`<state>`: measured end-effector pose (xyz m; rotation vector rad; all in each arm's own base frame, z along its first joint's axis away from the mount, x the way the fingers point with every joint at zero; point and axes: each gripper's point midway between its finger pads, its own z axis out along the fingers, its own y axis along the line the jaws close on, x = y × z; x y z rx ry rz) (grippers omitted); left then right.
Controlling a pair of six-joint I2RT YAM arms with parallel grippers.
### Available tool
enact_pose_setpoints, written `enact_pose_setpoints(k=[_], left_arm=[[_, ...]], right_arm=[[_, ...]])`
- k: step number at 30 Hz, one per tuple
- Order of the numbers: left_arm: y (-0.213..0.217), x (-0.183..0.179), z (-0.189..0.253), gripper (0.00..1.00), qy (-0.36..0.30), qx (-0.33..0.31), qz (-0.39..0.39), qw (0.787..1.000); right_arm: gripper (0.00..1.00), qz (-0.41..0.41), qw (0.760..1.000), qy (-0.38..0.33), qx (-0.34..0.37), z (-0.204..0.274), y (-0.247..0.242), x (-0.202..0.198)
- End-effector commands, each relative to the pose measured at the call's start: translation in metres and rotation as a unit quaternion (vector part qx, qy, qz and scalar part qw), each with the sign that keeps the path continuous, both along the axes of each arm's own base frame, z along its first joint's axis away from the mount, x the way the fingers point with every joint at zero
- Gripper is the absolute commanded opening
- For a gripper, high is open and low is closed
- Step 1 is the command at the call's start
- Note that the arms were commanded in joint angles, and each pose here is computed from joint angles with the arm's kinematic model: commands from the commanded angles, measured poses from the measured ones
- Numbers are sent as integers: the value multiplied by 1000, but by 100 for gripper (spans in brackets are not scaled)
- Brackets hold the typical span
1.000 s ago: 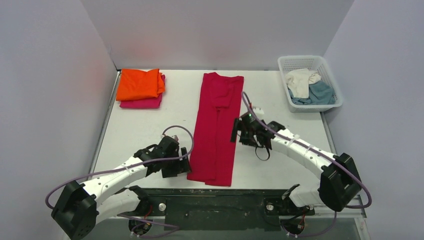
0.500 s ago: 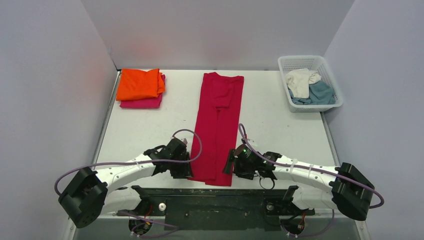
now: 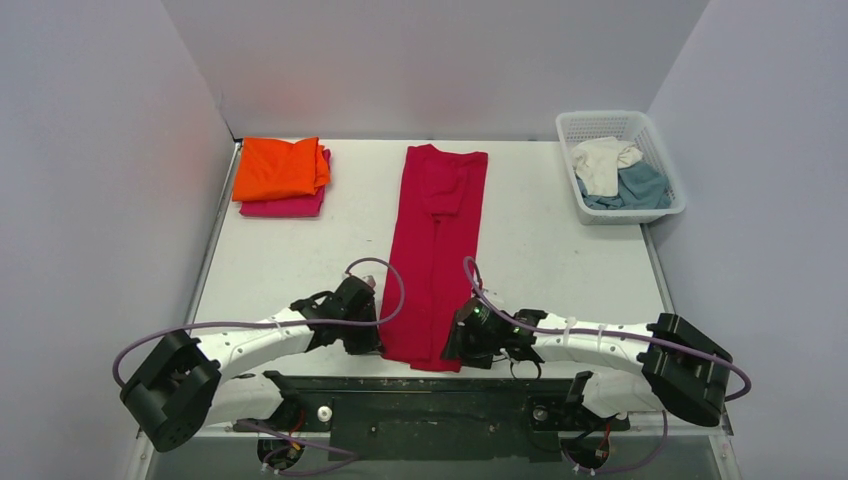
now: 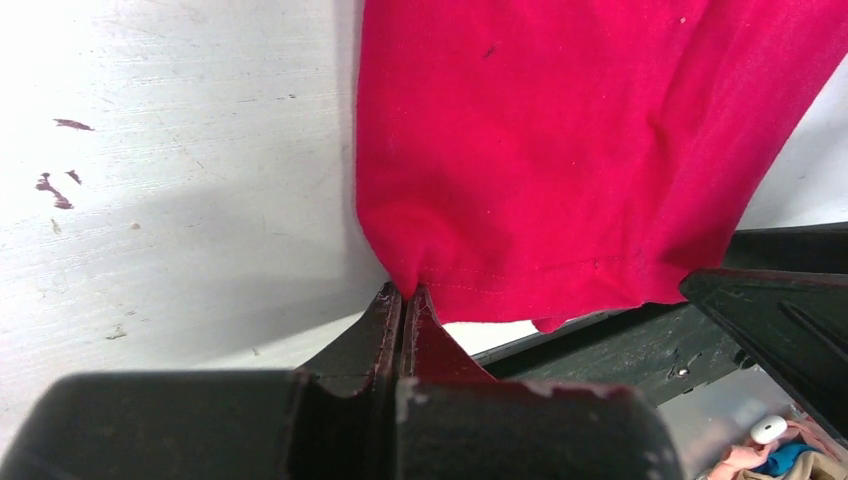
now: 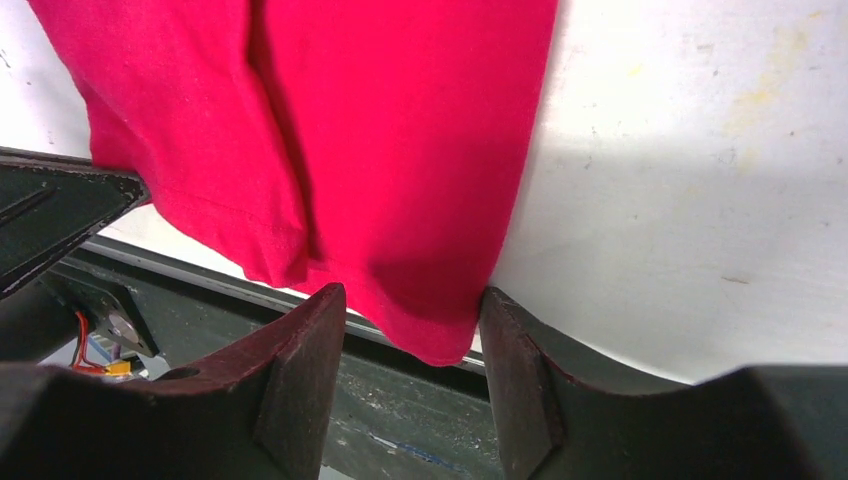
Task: Fold and stack the t-shirts
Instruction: Grab the bottom of the folded rectangular tshirt with both arms, then fold the folded rectangular tshirt in 1/3 of the way
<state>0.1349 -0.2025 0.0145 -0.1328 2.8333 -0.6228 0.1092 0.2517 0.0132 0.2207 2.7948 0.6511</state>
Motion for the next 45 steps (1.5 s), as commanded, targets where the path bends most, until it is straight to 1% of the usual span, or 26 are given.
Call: enact_pose_setpoints(k=[1, 3, 5, 6, 7, 8, 9, 11, 16, 20, 21, 24, 29, 33, 35, 36, 37, 40, 43, 45], left_arm=[[11, -8, -11, 0, 3, 16, 4, 1000], [9, -10, -8, 0, 0, 6, 7, 1000], [8, -12, -6, 0, -1, -1, 10, 1000], [9, -14, -7, 0, 3, -2, 12, 1000], [9, -15, -5, 0, 0, -6, 13, 1000], [11, -17, -6, 0, 4, -4, 16, 1000], [11, -17, -4, 0, 2, -7, 18, 1000], [14, -22, -5, 0, 6, -10, 22, 1000], [18, -43, -4, 0, 23, -21, 18, 999], [0, -52, 12, 0, 20, -83, 4, 996], [-4, -51, 18, 0, 14, -96, 5, 995], [-6, -44, 30, 0, -3, -102, 11, 995], [-18, -19, 64, 0, -57, -115, 9, 992], [-19, 15, 84, 0, -97, -104, 27, 989], [-25, 37, 95, 0, -114, -118, 35, 986], [-32, 52, 111, 0, -140, -136, 35, 980], [-35, 66, 122, 0, -150, -144, 42, 977], [-41, 102, 144, 0, -189, -152, 44, 969], [-45, 136, 154, 0, -205, -142, 48, 967], [-46, 157, 156, 0, -213, -131, 42, 967]], right_arm=[[47, -9, 998, 23, -50, -11, -18, -13], [45, -10, 998, 23, -59, -11, -23, -16], [39, -12, 998, 23, -65, -13, -26, -17], [32, -11, 997, 23, -66, -13, -26, -17], [28, -12, 998, 21, -65, -13, -25, -16], [22, -12, 998, 17, -64, -13, -25, -14], [17, -13, 998, 12, -62, -13, -24, -13], [0, -11, 999, 4, -50, -9, -22, -11], [0, 9, 1000, -2, -17, 2, -21, -21], [0, 17, 1000, -6, 19, 15, -16, -28], [0, 19, 999, -10, 27, 18, -14, -27], [0, 17, 999, -26, 31, 25, -14, -22], [0, 5, 998, -61, 27, 46, -19, 4], [0, -10, 995, -99, 27, 70, -23, 36], [0, -23, 992, -122, 28, 87, -24, 59], [0, -17, 992, -127, 17, 87, -26, 65], [0, -27, 990, -136, 20, 96, -26, 77], [0, -24, 989, -146, 2, 101, -26, 101], [0, -39, 985, -170, -5, 118, -30, 134], [0, -48, 983, -177, -11, 122, -30, 154]])
